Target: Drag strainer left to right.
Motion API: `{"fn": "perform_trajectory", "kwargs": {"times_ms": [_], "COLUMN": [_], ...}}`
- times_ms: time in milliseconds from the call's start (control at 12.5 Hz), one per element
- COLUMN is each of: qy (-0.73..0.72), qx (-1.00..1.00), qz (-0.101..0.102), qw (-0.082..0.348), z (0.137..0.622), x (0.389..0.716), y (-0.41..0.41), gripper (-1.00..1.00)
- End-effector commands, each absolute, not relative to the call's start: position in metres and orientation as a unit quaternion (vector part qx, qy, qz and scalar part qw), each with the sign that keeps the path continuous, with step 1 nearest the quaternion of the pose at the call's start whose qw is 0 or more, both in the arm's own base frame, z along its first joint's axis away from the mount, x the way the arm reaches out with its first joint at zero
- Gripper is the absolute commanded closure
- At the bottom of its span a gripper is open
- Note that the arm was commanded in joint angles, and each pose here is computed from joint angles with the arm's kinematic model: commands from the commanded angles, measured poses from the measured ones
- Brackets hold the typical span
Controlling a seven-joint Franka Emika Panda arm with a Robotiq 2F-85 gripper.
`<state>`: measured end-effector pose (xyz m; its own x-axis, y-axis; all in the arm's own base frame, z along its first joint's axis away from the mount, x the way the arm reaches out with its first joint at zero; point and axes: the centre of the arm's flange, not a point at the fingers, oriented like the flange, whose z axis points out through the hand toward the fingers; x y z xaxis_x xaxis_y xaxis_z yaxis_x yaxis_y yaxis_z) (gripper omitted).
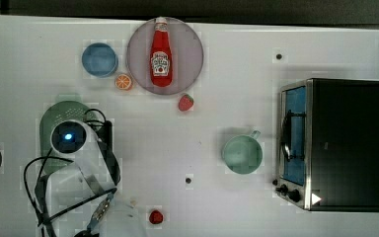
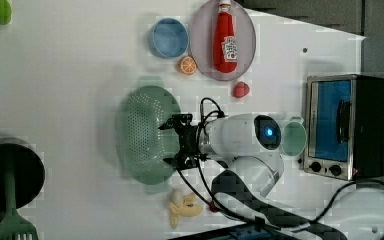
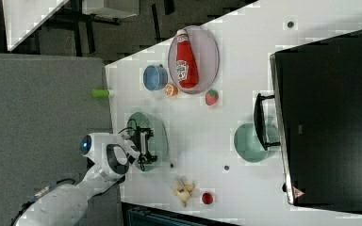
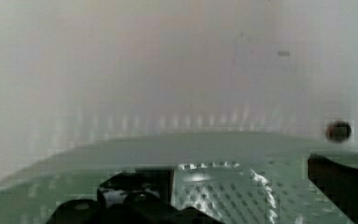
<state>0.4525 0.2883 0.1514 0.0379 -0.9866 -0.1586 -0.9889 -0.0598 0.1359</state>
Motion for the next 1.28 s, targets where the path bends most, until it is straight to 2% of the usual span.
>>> {"fn": "perform_trajectory", "kwargs": {"times_ms": [80, 320, 880, 1280], "qy": [0.695, 0.699, 0.725, 0.726], "qx": [-0.712, -0.709, -0.686, -0.685], "qz": [0.093, 0.088, 0.057, 0.050], "qw": [0.029, 0.023, 0.011, 0.001], "z": [0.160, 0.156, 0.159, 0.155], "x": [0.451, 0.453, 0.467, 0.474], "y": [0.303, 0.293, 0.227, 0.170], "gripper": [-1.00, -1.00, -1.00, -1.00]}}
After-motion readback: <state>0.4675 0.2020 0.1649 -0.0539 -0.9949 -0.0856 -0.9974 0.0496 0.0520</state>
